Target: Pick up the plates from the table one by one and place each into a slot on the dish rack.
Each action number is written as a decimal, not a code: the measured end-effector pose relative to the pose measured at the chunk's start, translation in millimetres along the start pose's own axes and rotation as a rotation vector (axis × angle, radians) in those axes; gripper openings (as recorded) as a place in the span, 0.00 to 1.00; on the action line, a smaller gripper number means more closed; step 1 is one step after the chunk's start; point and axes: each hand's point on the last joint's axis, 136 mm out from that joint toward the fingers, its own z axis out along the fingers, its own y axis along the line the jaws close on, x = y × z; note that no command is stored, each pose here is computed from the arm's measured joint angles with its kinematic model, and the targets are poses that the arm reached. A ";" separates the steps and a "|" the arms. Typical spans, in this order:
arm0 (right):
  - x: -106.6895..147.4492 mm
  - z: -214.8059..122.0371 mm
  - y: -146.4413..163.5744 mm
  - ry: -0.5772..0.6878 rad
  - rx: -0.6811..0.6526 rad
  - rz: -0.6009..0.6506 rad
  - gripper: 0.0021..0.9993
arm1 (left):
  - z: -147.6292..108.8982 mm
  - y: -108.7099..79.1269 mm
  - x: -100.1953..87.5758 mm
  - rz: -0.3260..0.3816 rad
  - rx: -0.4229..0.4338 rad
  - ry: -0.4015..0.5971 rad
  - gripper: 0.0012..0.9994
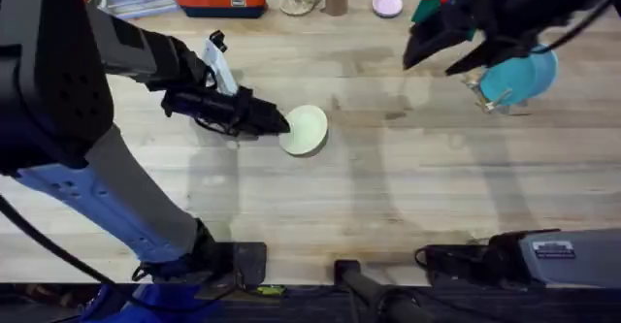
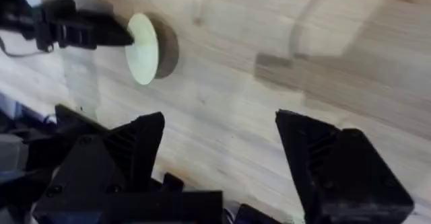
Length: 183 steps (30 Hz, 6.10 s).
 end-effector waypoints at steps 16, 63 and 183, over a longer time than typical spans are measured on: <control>-19.1 98.3 43.3 0.124 -0.054 -0.063 1.00 | 0.0 0.0 0.0 0.000 0.000 0.000 0.04; 25.0 209.9 117.3 0.250 -0.165 -0.011 0.99 | 0.0 0.1 -0.1 0.000 0.000 0.000 0.04; 15.3 -141.1 -91.5 -0.325 0.627 -0.221 0.03 | -120.8 -93.1 53.4 0.276 -0.649 -0.269 1.00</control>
